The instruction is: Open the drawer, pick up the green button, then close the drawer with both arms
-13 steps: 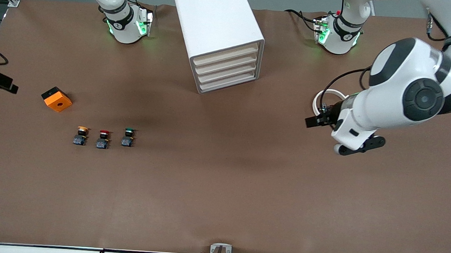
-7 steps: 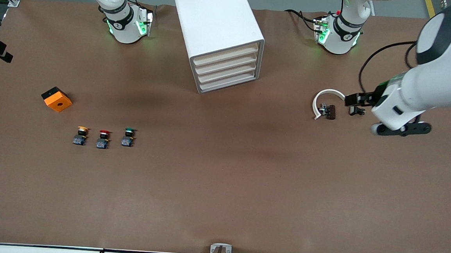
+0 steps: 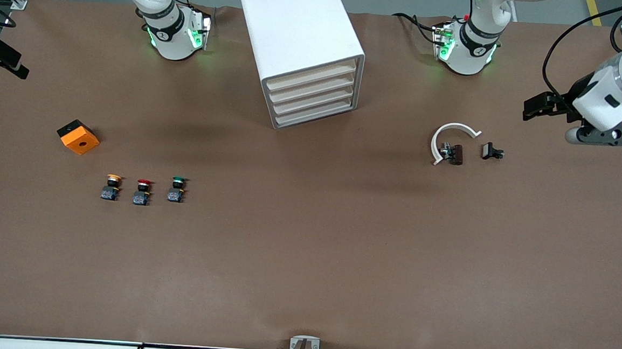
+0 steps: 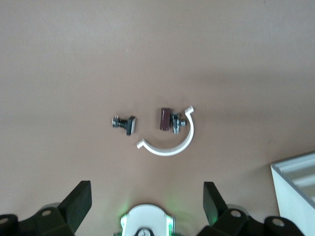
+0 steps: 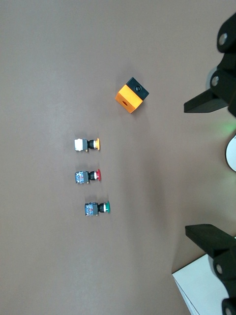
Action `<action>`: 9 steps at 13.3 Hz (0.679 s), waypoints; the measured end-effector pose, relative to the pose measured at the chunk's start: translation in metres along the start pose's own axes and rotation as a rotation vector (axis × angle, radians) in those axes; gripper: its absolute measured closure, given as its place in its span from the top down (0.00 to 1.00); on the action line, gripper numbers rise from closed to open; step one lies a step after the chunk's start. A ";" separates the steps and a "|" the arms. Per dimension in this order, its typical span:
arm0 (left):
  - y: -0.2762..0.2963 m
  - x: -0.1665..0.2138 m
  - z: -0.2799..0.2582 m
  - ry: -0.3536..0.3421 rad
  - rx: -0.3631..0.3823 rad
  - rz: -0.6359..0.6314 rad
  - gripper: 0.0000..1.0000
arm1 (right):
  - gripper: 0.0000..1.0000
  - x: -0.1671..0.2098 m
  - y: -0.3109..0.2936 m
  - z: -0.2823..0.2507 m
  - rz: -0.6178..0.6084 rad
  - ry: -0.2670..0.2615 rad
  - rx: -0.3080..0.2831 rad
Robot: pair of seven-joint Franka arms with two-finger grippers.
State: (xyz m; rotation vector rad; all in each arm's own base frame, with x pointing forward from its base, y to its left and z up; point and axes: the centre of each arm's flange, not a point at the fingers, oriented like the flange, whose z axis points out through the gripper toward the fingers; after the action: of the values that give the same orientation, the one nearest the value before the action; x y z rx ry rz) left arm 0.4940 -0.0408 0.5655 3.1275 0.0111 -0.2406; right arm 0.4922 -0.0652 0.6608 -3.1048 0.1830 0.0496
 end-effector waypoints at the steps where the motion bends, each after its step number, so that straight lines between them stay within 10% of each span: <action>1: -0.001 -0.008 0.004 0.029 0.000 -0.001 1.00 | 1.00 -0.001 -0.001 -0.002 -0.001 0.008 0.000; 9: -0.012 -0.001 -0.064 0.191 -0.014 -0.003 1.00 | 1.00 0.002 -0.003 -0.009 -0.006 0.063 -0.002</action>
State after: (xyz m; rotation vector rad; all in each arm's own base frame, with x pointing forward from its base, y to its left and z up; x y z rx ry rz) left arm 0.5030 -0.0284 0.6289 3.1236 0.0180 0.0589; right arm 0.4952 -0.0628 0.6702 -3.1105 0.1752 -0.0479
